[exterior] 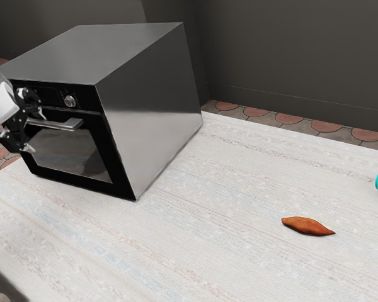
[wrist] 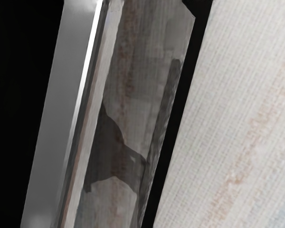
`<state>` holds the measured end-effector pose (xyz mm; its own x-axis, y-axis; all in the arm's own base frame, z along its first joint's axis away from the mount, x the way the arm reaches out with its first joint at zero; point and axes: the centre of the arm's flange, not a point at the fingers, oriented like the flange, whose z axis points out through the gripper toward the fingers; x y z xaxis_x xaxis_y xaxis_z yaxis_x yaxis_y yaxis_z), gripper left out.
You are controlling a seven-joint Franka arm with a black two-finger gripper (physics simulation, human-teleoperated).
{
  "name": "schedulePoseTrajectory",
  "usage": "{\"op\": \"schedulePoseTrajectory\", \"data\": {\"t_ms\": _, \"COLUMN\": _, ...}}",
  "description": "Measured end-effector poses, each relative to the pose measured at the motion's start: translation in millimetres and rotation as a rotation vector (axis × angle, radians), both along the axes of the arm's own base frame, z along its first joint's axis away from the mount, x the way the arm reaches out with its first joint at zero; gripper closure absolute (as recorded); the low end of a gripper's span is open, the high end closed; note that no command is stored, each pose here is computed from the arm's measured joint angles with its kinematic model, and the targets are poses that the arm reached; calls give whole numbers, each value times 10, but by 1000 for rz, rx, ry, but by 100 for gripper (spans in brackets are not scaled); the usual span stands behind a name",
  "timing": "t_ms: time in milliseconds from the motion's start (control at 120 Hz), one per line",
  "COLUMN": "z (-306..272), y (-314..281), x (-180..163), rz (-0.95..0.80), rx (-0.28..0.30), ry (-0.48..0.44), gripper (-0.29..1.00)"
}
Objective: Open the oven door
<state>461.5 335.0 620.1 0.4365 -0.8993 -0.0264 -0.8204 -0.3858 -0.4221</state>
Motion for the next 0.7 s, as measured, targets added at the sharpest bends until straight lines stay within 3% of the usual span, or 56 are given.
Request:
{"op": "schedulePoseTrajectory", "data": {"t_ms": 150, "z": -75, "y": -52, "x": -424, "rz": 18, "rx": -51, "ry": 17, "gripper": 0}}
{"op": "schedulePoseTrajectory", "data": {"t_ms": 267, "z": -320, "y": -123, "x": -1295, "rz": 55, "rx": -143, "ry": 6, "gripper": 3}}
{"op": "schedulePoseTrajectory", "data": {"t_ms": 317, "z": -469, "y": 36, "x": -2013, "rz": 118, "rx": -216, "ry": -37, "gripper": 2}}
{"op": "schedulePoseTrajectory", "data": {"t_ms": 350, "z": -420, "y": 283, "x": -2829, "rz": 210, "rx": -265, "ry": -112, "gripper": 2}}
{"op": "schedulePoseTrajectory", "data": {"t_ms": 400, "z": 742, "y": 424, "x": -4459, "rz": 350, "rx": -192, "ry": -364, "gripper": 2}}
{"op": "schedulePoseTrajectory", "data": {"t_ms": 417, "z": 1232, "y": 328, "x": -4830, "rz": 366, "rx": -150, "ry": -440, "gripper": 1}}
{"op": "schedulePoseTrajectory", "data": {"t_ms": 433, "z": 1749, "y": 129, "x": -4987, "rz": 351, "rx": -97, "ry": -497, "gripper": 1}}
{"op": "schedulePoseTrajectory", "data": {"t_ms": 450, "z": 2223, "y": -115, "x": -4906, "rz": 310, "rx": -47, "ry": -525, "gripper": 1}}
{"op": "schedulePoseTrajectory", "data": {"t_ms": 475, "z": 2798, "y": -497, "x": -4407, "rz": 221, "rx": 10, "ry": -521, "gripper": 1}}
{"op": "schedulePoseTrajectory", "data": {"t_ms": 492, "z": 3045, "y": -774, "x": -3744, "rz": 131, "rx": 29, "ry": -482, "gripper": 1}}
{"op": "schedulePoseTrajectory", "data": {"t_ms": 525, "z": 3163, "y": -1258, "x": -2372, "rz": -40, "rx": 9, "ry": -389, "gripper": 1}}
{"op": "schedulePoseTrajectory", "data": {"t_ms": 558, "z": 2909, "y": -1884, "x": -1079, "rz": -197, "rx": -28, "ry": -256, "gripper": 1}}
{"op": "schedulePoseTrajectory", "data": {"t_ms": 575, "z": 2731, "y": -2205, "x": -612, "rz": -252, "rx": -51, "ry": -193, "gripper": 1}}
{"op": "schedulePoseTrajectory", "data": {"t_ms": 633, "z": 2107, "y": -2805, "x": 375, "rz": -313, "rx": -172, "ry": -30, "gripper": 1}}
{"op": "schedulePoseTrajectory", "data": {"t_ms": 700, "z": 1339, "y": -2988, "x": 1011, "rz": -247, "rx": -299, "ry": 139, "gripper": 1}}
